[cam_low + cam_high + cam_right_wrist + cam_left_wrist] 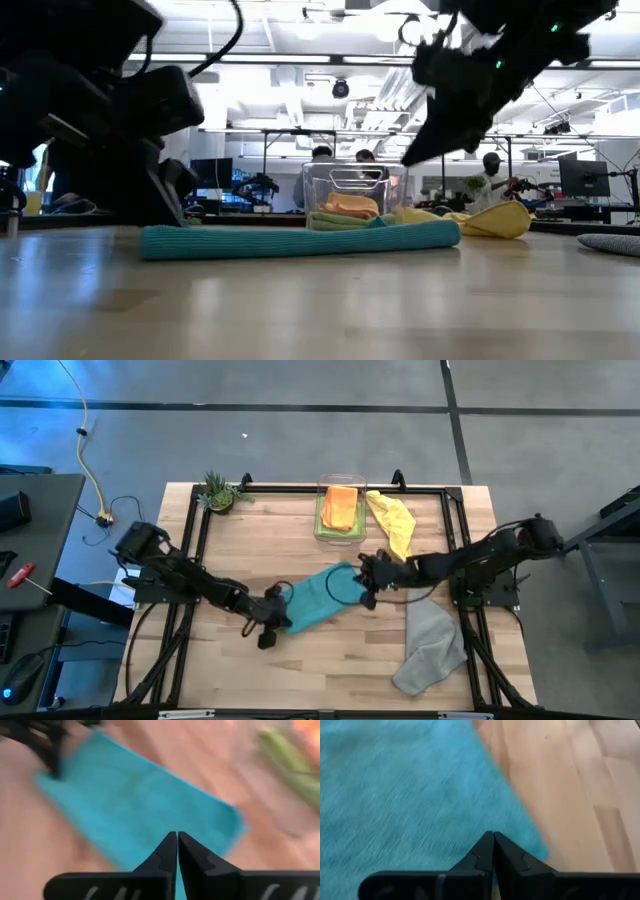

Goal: Fold microfiber towels
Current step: Fold the blue microfiber cloth

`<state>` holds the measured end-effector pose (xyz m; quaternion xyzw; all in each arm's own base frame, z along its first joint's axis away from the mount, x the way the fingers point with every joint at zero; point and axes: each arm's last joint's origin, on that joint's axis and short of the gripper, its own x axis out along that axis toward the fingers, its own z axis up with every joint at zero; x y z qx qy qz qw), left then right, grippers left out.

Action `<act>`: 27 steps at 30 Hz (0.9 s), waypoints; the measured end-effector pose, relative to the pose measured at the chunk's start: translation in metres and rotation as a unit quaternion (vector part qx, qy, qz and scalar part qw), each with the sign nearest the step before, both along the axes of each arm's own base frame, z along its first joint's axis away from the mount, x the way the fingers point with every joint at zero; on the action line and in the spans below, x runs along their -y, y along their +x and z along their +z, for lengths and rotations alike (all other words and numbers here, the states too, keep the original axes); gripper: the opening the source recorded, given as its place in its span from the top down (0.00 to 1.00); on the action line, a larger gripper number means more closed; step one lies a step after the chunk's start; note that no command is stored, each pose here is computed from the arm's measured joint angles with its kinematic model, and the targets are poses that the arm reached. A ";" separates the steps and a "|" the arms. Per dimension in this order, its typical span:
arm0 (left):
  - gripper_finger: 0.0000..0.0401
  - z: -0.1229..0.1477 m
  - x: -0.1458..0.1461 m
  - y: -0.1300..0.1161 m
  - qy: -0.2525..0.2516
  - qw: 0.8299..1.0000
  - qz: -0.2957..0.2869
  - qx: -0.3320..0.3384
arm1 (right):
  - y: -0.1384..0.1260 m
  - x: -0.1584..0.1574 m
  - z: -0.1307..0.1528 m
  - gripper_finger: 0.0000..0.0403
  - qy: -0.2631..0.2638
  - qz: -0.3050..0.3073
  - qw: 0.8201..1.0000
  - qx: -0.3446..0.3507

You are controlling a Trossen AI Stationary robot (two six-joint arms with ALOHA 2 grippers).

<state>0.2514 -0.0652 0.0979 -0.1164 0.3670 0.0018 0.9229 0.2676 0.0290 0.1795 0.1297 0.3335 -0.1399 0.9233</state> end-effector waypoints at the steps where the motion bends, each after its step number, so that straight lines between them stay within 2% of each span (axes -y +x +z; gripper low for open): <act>1: 1.00 0.000 0.003 0.007 0.006 1.000 -0.004 0.003 | 0.001 -0.007 0.000 0.98 0.006 0.012 1.000 0.011; 6: 1.00 -0.002 0.013 0.036 0.028 0.999 -0.032 0.019 | 0.006 -0.037 -0.014 0.98 0.015 0.021 0.999 0.019; 11: 1.00 0.022 0.011 0.045 0.030 0.997 -0.056 0.046 | 0.009 -0.053 -0.035 0.98 0.025 0.023 0.999 -0.002; 14: 1.00 0.043 0.002 0.035 0.043 0.998 -0.043 0.036 | 0.009 -0.061 -0.044 0.98 0.027 0.037 0.999 -0.011; 16: 1.00 0.052 -0.005 0.025 0.078 0.997 -0.009 0.006 | 0.010 -0.063 -0.047 0.98 0.023 0.035 0.999 -0.011; 19: 1.00 0.053 -0.021 0.010 0.140 0.987 0.055 -0.061 | 0.011 -0.063 -0.047 0.98 0.007 0.016 1.000 0.004; 21: 1.00 0.048 -0.030 0.004 0.159 0.979 0.081 -0.098 | 0.012 -0.060 -0.046 0.98 -0.004 0.000 1.000 0.009; 27: 1.00 0.025 -0.039 -0.004 0.125 0.979 0.074 -0.144 | 0.015 -0.053 -0.046 0.98 -0.005 -0.012 1.000 0.015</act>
